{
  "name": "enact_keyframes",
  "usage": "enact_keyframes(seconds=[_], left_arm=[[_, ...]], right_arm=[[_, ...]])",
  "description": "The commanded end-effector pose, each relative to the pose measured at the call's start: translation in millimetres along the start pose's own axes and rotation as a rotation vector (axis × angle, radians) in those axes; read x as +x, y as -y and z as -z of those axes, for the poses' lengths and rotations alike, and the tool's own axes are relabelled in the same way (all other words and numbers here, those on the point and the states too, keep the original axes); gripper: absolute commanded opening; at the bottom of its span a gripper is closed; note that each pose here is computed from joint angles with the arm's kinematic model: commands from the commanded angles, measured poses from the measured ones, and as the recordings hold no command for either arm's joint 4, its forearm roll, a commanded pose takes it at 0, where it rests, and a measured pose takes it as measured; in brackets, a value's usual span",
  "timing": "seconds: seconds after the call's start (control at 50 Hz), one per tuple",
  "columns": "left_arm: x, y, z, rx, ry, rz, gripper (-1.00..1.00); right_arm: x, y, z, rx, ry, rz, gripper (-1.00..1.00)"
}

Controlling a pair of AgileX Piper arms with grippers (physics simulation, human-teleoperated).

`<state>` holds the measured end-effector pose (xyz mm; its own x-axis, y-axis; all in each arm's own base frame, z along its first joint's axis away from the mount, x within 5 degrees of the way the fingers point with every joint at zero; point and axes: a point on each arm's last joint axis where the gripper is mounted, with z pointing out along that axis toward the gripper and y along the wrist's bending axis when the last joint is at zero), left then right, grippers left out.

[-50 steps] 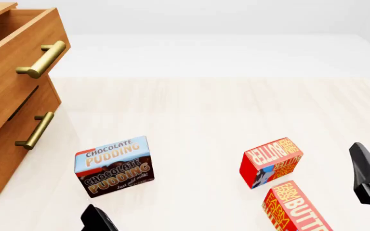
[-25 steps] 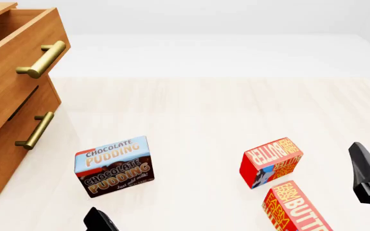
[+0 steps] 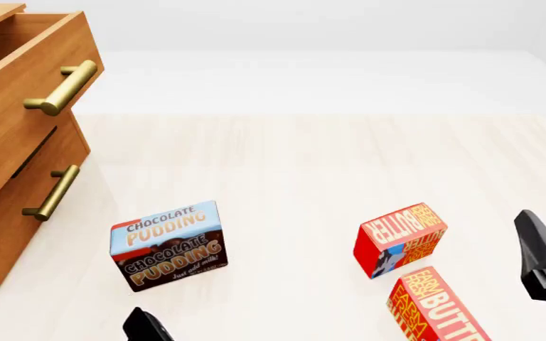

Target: Put the bowl in the top drawer of the cabinet.

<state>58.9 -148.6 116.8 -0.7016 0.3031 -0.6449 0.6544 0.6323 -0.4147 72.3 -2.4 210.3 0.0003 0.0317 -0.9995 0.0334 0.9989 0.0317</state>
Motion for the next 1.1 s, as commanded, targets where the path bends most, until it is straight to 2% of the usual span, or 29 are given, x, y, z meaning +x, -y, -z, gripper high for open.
enact_keyframes(seconds=[0.02,0.26,0.44,0.6,0.76,0.88,0.98,1.04,1.08,1.1], left_arm=[[-4.5,-0.5,1.4,-0.005,0.019,-0.006,-1.00],[-26.6,-7.7,12.9,-0.053,0.111,-0.011,-1.00],[-35.1,-5.0,11.8,-0.075,0.084,-0.008,-1.00],[-45.1,-0.7,17.0,-0.082,0.087,-0.029,-1.00],[-50.9,1.6,20.2,-0.087,0.085,-0.017,-1.00],[-58.0,3.4,27.9,-0.086,0.111,0.004,-1.00],[-63.1,5.7,32.8,-0.086,0.121,-0.013,-1.00],[-72.2,9.8,47.6,-0.073,0.174,-0.027,-1.00],[-72.9,10.6,49.7,-0.072,0.176,-0.023,-1.00],[-77.1,7.5,56.3,-0.085,0.213,-0.012,-1.00]], right_arm=[[0.0,0.0,0.0,-0.001,0.000,0.000,1.00],[-0.2,-0.1,0.6,-0.002,0.003,-0.001,1.00],[-0.2,-0.4,0.7,-0.005,0.004,0.000,1.00],[-0.4,-0.5,1.6,-0.007,0.008,-0.002,1.00],[-0.6,-0.8,2.4,-0.012,0.012,-0.006,1.00],[-0.7,-1.0,3.1,-0.015,0.015,-0.007,1.00],[-0.9,-1.2,3.7,-0.018,0.019,-0.009,1.00],[-1.1,-2.0,4.6,-0.029,0.023,-0.012,1.00],[-1.2,-2.0,4.9,-0.031,0.025,-0.013,1.00],[-1.2,-2.2,5.0,-0.033,0.025,-0.014,1.00]])
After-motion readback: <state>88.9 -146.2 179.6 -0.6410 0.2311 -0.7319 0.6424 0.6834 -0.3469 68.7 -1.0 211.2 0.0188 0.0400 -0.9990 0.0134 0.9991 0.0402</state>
